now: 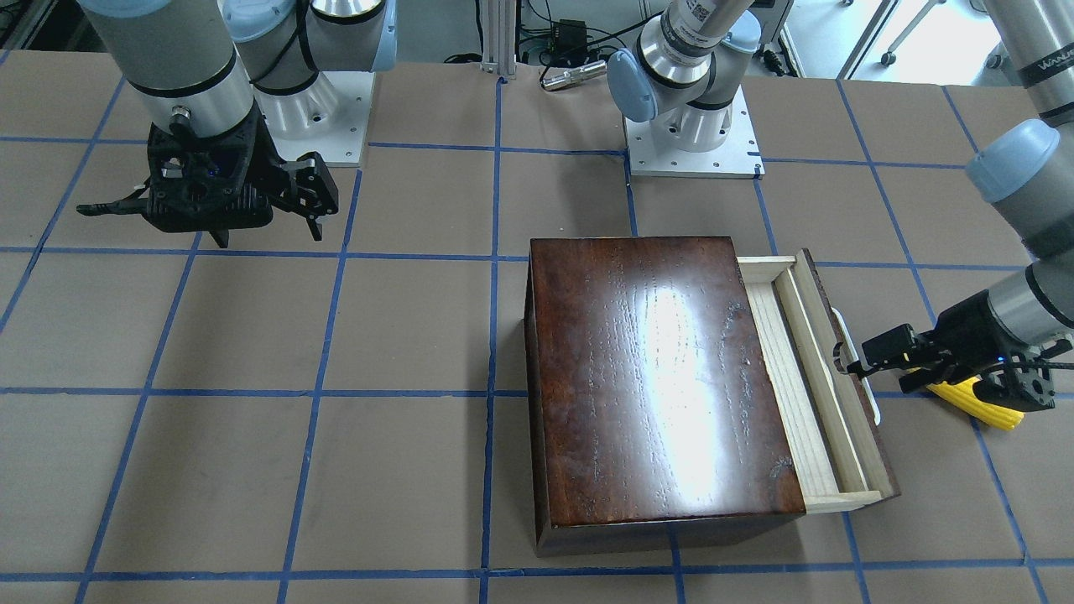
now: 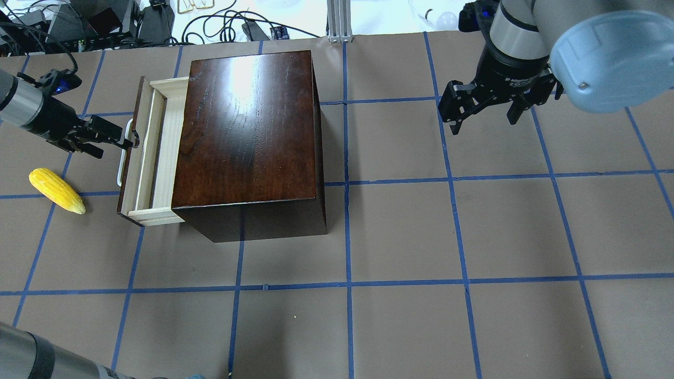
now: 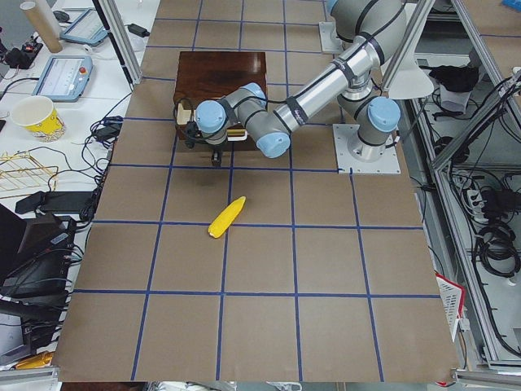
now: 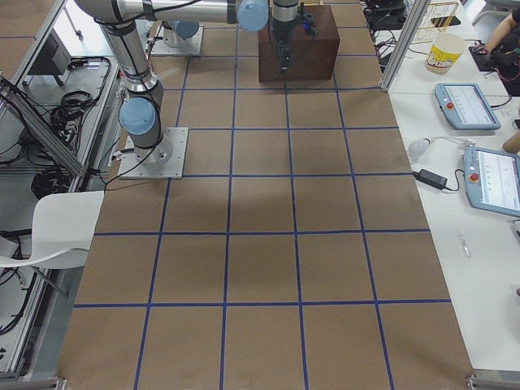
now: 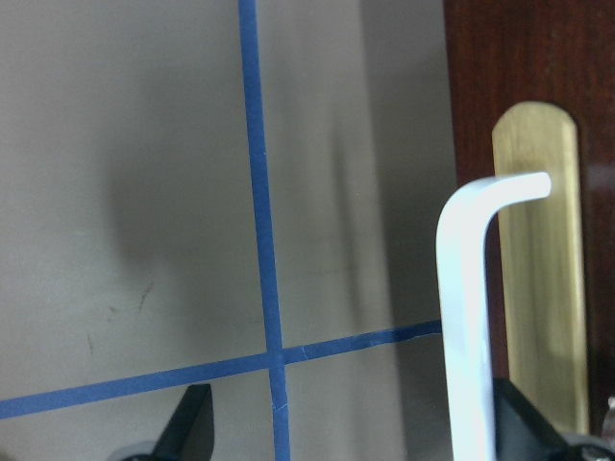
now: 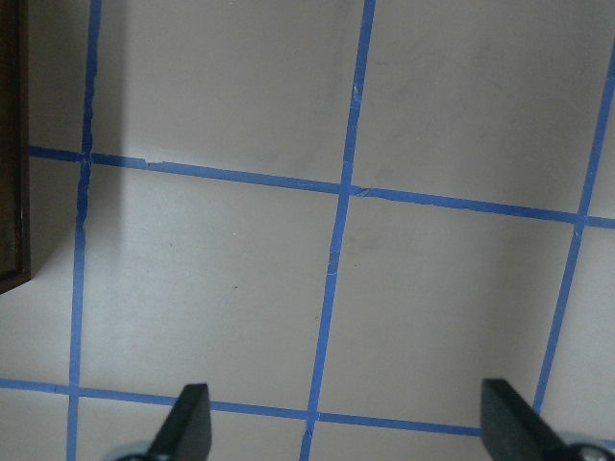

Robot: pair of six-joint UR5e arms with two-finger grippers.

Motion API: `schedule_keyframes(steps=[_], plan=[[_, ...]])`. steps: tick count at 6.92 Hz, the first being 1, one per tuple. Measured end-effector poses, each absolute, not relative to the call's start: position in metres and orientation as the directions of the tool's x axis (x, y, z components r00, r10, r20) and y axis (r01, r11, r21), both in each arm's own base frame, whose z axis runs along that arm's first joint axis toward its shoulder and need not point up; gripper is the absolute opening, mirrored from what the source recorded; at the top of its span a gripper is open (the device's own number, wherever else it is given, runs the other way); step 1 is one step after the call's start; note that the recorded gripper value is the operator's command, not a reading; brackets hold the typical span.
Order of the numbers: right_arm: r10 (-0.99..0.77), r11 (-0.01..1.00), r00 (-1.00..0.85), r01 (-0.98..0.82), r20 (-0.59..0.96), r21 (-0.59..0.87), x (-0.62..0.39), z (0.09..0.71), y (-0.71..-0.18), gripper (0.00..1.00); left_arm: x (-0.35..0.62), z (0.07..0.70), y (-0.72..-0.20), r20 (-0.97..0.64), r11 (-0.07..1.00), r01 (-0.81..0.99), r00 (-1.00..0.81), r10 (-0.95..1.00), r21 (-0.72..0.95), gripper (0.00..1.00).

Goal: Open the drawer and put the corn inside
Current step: 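Release the handle and move the left gripper over the yellow corn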

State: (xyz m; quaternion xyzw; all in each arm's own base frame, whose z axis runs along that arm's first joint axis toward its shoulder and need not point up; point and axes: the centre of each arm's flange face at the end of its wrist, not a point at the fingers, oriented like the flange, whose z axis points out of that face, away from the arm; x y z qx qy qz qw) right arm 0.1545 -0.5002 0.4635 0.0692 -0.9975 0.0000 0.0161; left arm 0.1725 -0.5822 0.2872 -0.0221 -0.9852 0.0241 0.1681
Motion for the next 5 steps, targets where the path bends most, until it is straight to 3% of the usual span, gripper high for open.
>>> schedule_keyframes(steps=[5], plan=[[-0.14,0.99,-0.99,-0.14,0.032,0.002,0.1556,0.4635,-0.4998,1.0,0.1817,0.288,-0.58,0.325,0.996,0.056,-0.943,0.074,-0.066,1.0]])
